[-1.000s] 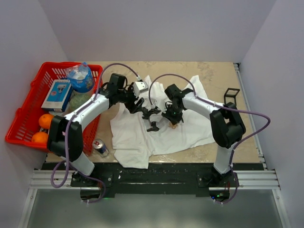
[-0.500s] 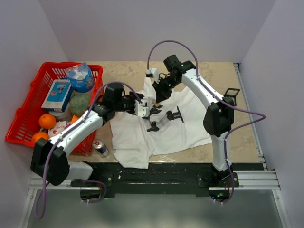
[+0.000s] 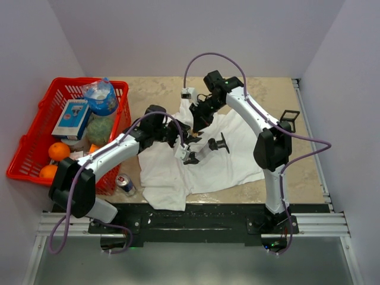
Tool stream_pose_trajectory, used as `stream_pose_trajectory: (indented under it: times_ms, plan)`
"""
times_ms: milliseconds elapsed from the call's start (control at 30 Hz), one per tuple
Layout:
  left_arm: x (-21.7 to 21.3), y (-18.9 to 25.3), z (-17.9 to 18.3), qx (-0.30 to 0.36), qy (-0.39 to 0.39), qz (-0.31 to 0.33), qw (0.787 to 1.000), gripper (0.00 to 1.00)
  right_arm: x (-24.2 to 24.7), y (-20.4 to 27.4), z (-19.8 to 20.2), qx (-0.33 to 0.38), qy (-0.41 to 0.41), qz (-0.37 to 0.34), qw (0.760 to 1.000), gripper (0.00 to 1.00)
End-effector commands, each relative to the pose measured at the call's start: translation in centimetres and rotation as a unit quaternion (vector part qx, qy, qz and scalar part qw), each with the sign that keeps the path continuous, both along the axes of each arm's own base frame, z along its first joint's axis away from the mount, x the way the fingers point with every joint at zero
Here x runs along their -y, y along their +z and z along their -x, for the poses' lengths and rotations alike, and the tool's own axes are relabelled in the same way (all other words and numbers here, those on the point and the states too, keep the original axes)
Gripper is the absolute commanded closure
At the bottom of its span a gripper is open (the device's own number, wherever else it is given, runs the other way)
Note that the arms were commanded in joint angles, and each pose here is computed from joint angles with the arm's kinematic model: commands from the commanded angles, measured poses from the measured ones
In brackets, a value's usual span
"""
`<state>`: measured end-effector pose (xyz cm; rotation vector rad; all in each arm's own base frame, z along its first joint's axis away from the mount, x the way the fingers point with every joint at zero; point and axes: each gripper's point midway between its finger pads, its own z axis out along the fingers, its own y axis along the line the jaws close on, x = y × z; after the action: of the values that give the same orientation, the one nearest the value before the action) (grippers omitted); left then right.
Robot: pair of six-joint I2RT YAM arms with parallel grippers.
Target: Remove the brooch from the garment
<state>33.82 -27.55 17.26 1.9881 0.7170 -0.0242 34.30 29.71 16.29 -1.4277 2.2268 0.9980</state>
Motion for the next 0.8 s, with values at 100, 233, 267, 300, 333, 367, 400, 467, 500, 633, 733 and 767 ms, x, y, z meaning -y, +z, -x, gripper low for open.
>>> stream_pose_trajectory:
  times_ms: [100,233,267,300,333,367,400,467,500,633,733,767]
  plan:
    - [2.3,2.3,-0.6,0.064,-0.062,0.019,0.996,0.66,-0.2,2.3,1.1,-0.003,0.002,-0.024,1.0,1.0]
    - [2.6,2.1,-0.6,0.062,-0.069,0.016,0.996,0.73,-0.2,2.3,1.0,-0.003,0.0,-0.024,1.0,1.0]
    - [2.6,2.0,-0.7,0.062,-0.069,0.015,0.996,0.74,-0.3,2.3,1.0,-0.003,0.001,-0.024,1.0,1.0]
    - [2.5,2.0,-0.8,0.063,-0.068,0.015,0.996,0.76,-0.2,2.3,1.0,-0.003,0.0,-0.023,1.0,1.0]
    - [2.6,2.0,-0.8,0.062,-0.068,0.014,0.996,0.78,-0.3,2.3,1.1,-0.004,0.001,-0.023,1.0,1.0]
    - [2.6,1.8,-0.9,0.06,-0.068,0.012,0.996,0.8,-0.3,2.3,1.0,-0.002,0.0,-0.025,1.0,1.0]
    - [2.6,1.8,-1.0,0.063,-0.067,0.009,0.996,0.83,-0.3,2.2,1.0,-0.004,0.001,-0.024,1.0,1.0]
    - [2.5,1.5,-1.1,0.058,-0.065,0.005,0.996,0.93,-0.4,2.1,1.0,-0.005,0.001,-0.024,1.0,1.0]
    - [2.5,1.5,-1.1,0.059,-0.065,0.004,0.996,1.0,-0.3,2.1,0.9,-0.007,-0.001,-0.023,1.0,1.0]
    - [2.6,1.1,-1.0,0.04,-0.057,0.011,0.998,1.0,0.0,2.8,0.0,0.017,-0.015,-0.015,1.0,0.79]
    - [2.6,0.9,-1.3,0.0,-0.029,0.022,0.999,1.0,1.5,5.1,-2.6,0.08,-0.05,-0.018,0.995,0.65]
    - [2.8,1.2,-1.9,-0.012,-0.016,0.029,0.999,1.0,2.7,6.1,-4.0,0.099,-0.074,-0.023,0.992,0.63]
